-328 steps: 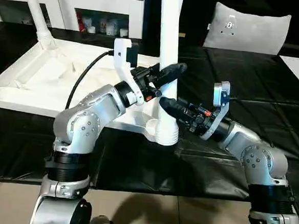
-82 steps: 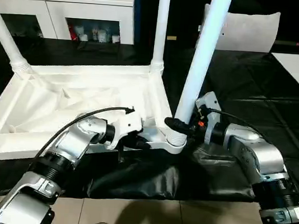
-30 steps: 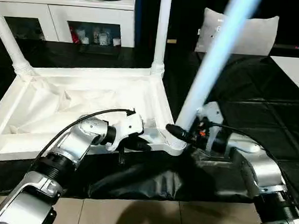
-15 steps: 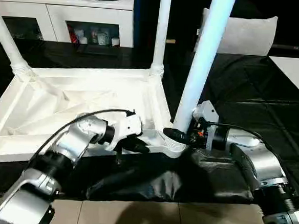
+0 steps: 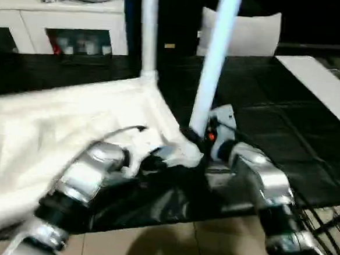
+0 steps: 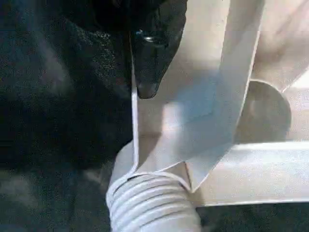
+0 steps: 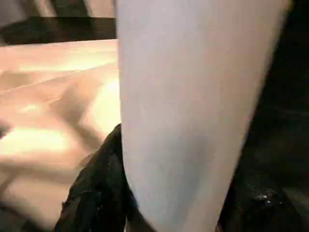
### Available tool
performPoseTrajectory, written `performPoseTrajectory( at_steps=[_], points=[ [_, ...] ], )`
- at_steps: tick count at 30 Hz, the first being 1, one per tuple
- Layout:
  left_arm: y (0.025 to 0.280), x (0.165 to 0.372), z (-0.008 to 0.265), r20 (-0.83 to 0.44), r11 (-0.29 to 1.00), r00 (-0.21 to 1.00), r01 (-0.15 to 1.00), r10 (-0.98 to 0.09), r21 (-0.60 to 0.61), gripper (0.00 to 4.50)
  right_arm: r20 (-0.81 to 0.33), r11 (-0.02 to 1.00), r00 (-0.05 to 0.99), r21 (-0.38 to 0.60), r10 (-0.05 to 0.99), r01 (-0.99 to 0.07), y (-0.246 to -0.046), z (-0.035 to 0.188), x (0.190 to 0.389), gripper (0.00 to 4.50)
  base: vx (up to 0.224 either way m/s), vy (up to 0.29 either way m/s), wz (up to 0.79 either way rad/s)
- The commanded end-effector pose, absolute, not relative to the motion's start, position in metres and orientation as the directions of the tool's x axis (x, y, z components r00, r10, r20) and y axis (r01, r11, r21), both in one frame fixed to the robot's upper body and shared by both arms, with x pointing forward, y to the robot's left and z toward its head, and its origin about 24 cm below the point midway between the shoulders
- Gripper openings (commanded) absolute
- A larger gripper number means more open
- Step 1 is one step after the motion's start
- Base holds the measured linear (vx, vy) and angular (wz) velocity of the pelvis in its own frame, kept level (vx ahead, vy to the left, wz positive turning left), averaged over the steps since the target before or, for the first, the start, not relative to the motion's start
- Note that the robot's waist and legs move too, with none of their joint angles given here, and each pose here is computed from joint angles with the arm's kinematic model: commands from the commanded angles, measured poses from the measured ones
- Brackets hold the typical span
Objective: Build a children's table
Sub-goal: Insert table leg to table base
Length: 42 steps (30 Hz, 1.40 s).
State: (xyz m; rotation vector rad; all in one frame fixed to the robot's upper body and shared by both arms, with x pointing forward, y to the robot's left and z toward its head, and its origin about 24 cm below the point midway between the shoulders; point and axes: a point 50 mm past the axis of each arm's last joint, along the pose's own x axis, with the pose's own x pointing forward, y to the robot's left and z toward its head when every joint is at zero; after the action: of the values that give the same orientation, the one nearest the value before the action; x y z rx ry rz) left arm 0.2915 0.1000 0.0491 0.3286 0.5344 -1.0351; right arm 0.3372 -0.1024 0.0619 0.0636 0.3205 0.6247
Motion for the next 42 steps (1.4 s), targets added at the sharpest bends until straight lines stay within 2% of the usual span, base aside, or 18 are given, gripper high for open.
performPoseTrajectory(
  at_steps=[1,5,7,10,11,12,14,15,18,20,23,25,28,30,32,35,38,42],
  points=[
    [0.082,0.293,0.077,-0.480,0.435,0.424,0.895,-0.768,0.095,0.00,-0.441,0.877,0.765,0.127,0.469,-0.464,-0.117,0.029,0.332,1.89,0.000,0.000,0.00],
    [0.077,0.297,0.076,-0.486,0.489,0.490,0.861,-0.724,0.140,0.00,-0.428,0.856,0.754,0.105,0.498,-0.506,-0.108,0.034,0.333,1.89,0.116,0.007,-0.09],
    [0.088,0.307,0.075,-0.498,0.528,0.568,0.816,-0.656,0.235,0.00,-0.396,0.827,0.738,0.113,0.546,-0.551,-0.103,0.038,0.329,1.89,0.058,-0.070,0.04],
    [0.092,0.307,0.075,-0.500,0.539,0.581,0.806,-0.642,0.245,0.00,-0.369,0.818,0.741,0.115,0.561,-0.563,-0.103,0.039,0.329,1.89,0.082,0.031,-0.24],
    [0.094,0.307,0.076,-0.494,0.535,0.585,0.805,-0.643,0.256,0.00,-0.350,0.819,0.748,0.121,0.564,-0.561,-0.105,0.040,0.329,1.89,0.029,0.057,-0.08],
    [0.101,0.307,0.079,-0.479,0.505,0.581,0.813,-0.658,0.292,0.00,-0.283,0.822,0.773,0.147,0.568,-0.550,-0.112,0.048,0.331,1.89,0.000,0.000,0.00],
    [0.104,0.308,0.080,-0.473,0.490,0.579,0.815,-0.664,0.310,0.00,-0.251,0.826,0.788,0.158,0.563,-0.540,-0.116,0.051,0.332,1.89,0.000,0.000,0.00],
    [0.109,0.309,0.081,-0.468,0.452,0.559,0.829,-0.685,0.328,0.00,-0.185,0.815,0.795,0.191,0.577,-0.547,-0.122,0.058,0.332,1.89,0.000,0.000,0.00],
    [0.120,0.314,0.080,-0.478,0.417,0.546,0.837,-0.688,0.355,0.00,-0.096,0.793,0.794,0.209,0.600,-0.573,-0.131,0.068,0.332,1.89,0.000,0.000,0.00],
    [0.122,0.314,0.080,-0.485,0.408,0.540,0.841,-0.688,0.357,0.00,-0.075,0.790,0.796,0.208,0.600,-0.576,-0.133,0.071,0.333,1.89,0.000,0.000,0.00],
    [0.132,0.318,0.084,-0.478,0.390,0.505,0.862,-0.719,0.324,0.00,0.056,0.766,0.792,0.222,0.608,-0.603,-0.145,0.094,0.334,1.89,0.000,0.000,0.00],
    [0.132,0.319,0.093,-0.437,0.396,0.490,0.870,-0.754,0.294,0.44,0.065,0.745,0.769,0.208,0.635,-0.633,-0.147,0.099,0.332,1.89,0.000,0.000,0.00],
    [0.131,0.322,0.107,-0.359,0.428,0.500,0.864,-0.788,0.265,0.71,0.047,0.730,0.746,0.174,0.664,-0.661,-0.145,0.101,0.329,1.89,0.000,0.000,0.00],
    [0.128,0.334,0.128,-0.252,0.514,0.572,0.817,-0.781,0.262,0.76,0.023,0.729,0.738,0.143,0.674,-0.670,-0.142,0.101,0.327,1.89,0.000,0.000,0.00],
    [0.124,0.351,0.145,-0.189,0.617,0.675,0.732,-0.713,0.288,0.85,0.014,0.717,0.724,0.124,0.690,-0.686,-0.135,0.101,0.325,1.89,0.000,0.000,0.00],
    [0.112,0.362,0.160,-0.138,0.674,0.725,0.682,-0.675,0.284,0.86,0.005,0.706,0.712,0.124,0.702,-0.697,-0.128,0.101,0.323,1.89,0.000,0.000,0.00],
    [0.090,0.366,0.175,-0.086,0.687,0.720,0.685,-0.688,0.240,0.86,-0.014,0.709,0.715,0.138,0.699,-0.691,-0.122,0.099,0.324,1.89,0.000,0.000,0.00],
    [0.057,0.352,0.178,-0.088,0.579,0.607,0.785,-0.790,0.220,0.86,-0.028,0.707,0.709,0.103,0.705,-0.700,-0.119,0.099,0.324,1.89,0.000,0.000,0.00]
  ],
)
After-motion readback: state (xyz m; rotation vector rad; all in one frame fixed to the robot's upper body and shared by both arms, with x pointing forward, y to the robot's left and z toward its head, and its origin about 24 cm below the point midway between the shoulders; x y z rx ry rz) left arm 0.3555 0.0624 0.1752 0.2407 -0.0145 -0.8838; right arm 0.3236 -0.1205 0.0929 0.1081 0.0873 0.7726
